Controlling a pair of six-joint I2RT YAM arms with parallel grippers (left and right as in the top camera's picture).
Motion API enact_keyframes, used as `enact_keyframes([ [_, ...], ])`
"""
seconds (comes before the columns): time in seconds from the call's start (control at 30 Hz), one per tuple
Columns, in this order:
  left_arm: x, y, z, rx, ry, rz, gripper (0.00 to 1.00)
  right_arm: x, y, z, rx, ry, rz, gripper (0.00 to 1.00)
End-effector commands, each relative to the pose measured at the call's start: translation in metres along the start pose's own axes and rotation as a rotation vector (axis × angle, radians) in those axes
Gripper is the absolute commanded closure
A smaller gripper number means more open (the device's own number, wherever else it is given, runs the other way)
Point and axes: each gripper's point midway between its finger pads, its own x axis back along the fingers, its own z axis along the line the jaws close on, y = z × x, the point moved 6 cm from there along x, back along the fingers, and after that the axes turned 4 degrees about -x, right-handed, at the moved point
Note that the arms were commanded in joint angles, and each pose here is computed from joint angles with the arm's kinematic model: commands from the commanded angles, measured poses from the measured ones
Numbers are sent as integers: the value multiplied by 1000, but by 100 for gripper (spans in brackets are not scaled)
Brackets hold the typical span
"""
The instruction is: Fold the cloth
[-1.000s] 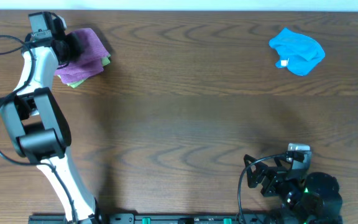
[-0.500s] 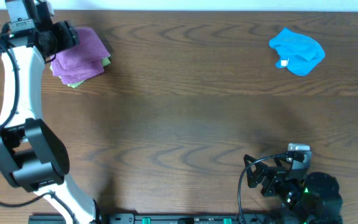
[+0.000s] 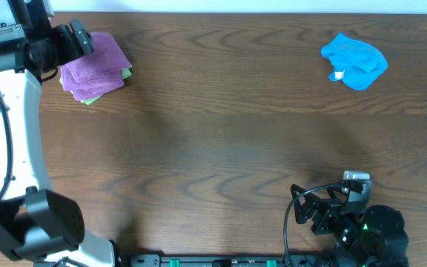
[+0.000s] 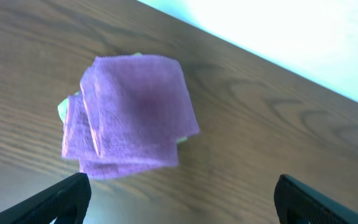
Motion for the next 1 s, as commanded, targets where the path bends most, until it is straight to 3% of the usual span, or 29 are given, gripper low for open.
enact_keyframes([
  [0.0, 25, -5, -12, -37, -68, 14, 5, 1, 1, -2, -18, -12, -15, 1],
  [0.2, 70, -44, -34, -212, -130, 120, 5, 1, 1, -2, -18, -12, -15, 1],
  [0.5, 97, -135, -29, -220, -137, 162, 5, 1, 1, -2, -18, -12, -15, 1],
  [0.77, 87, -205, -21, -272, -186, -34, 5, 1, 1, -2, -18, -12, -15, 1],
  [0.97, 81, -260, -6, -332, -114, -146, 5, 1, 1, -2, -18, -12, -15, 1],
])
